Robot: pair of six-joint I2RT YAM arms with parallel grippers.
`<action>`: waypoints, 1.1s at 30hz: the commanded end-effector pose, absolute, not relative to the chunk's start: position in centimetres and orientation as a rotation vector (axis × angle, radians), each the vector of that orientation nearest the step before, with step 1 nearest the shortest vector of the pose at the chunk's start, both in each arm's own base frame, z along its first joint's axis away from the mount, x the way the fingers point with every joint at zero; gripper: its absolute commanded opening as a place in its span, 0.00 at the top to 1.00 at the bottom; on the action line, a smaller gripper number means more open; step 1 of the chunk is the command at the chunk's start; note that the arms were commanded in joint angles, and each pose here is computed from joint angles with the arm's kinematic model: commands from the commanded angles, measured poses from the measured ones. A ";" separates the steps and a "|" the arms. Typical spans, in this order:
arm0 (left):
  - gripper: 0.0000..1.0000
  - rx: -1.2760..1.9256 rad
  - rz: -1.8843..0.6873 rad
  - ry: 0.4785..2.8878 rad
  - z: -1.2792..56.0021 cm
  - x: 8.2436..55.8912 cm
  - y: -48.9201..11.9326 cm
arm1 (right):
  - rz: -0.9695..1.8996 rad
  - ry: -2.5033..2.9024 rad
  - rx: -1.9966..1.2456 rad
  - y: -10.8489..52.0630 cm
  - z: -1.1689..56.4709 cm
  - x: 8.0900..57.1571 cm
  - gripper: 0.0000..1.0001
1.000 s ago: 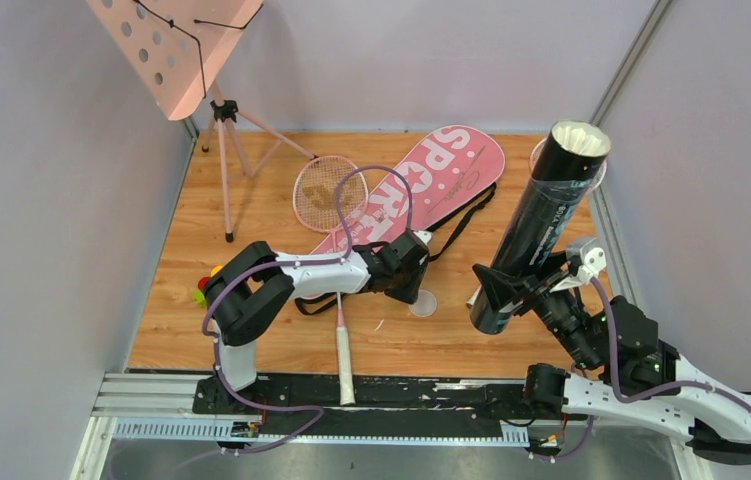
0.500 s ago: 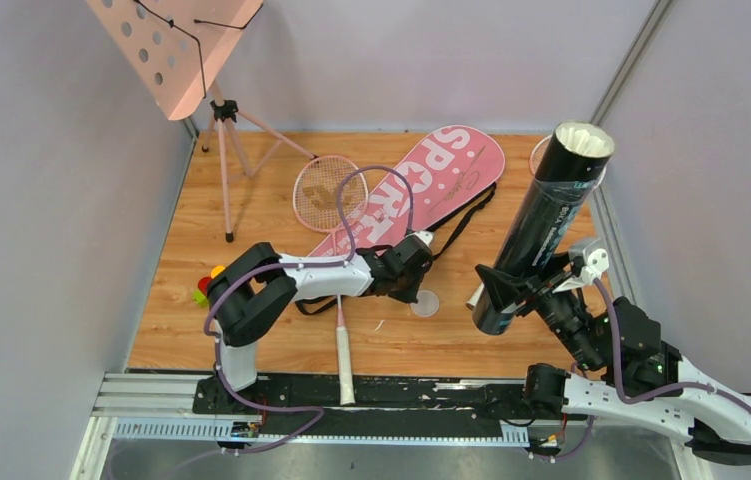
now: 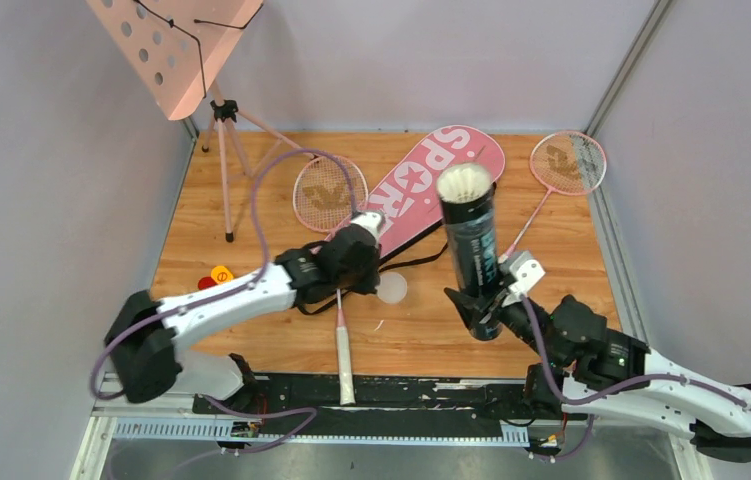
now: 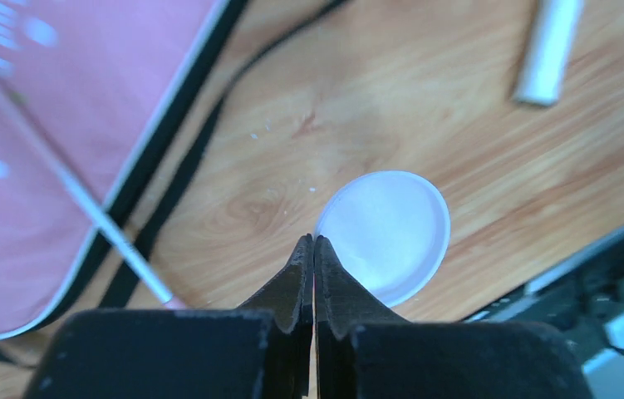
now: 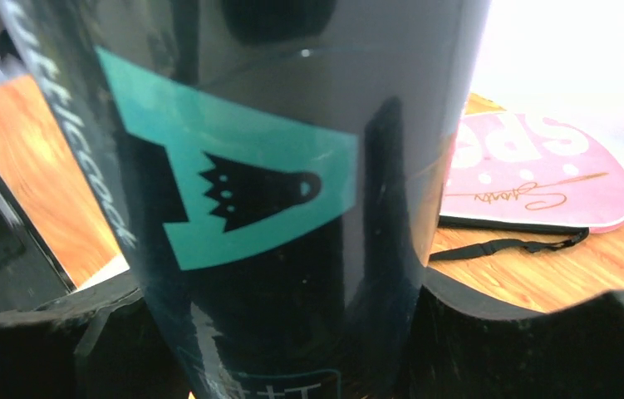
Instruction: Pack up the badminton gear
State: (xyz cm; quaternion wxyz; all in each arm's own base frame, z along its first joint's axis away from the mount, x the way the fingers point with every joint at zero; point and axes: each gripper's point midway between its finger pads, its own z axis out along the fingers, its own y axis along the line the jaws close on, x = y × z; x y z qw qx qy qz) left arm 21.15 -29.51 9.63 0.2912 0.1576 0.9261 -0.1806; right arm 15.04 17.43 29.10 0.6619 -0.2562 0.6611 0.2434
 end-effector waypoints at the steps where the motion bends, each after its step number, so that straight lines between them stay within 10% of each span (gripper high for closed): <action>1: 1.00 0.270 -0.574 2.276 18.3 22.0 -25.7 | 0.559 1.386 -0.758 20.3 29.3 14.3 0.77; 16: 1.00 0.067 -0.897 1.745 39.2 14.8 -14.6 | 0.456 1.329 -1.007 23.5 24.0 14.4 0.77; 33: 1.00 0.360 -1.292 1.659 41.2 7.1 -16.9 | 0.303 1.193 -1.171 27.0 23.5 14.7 0.76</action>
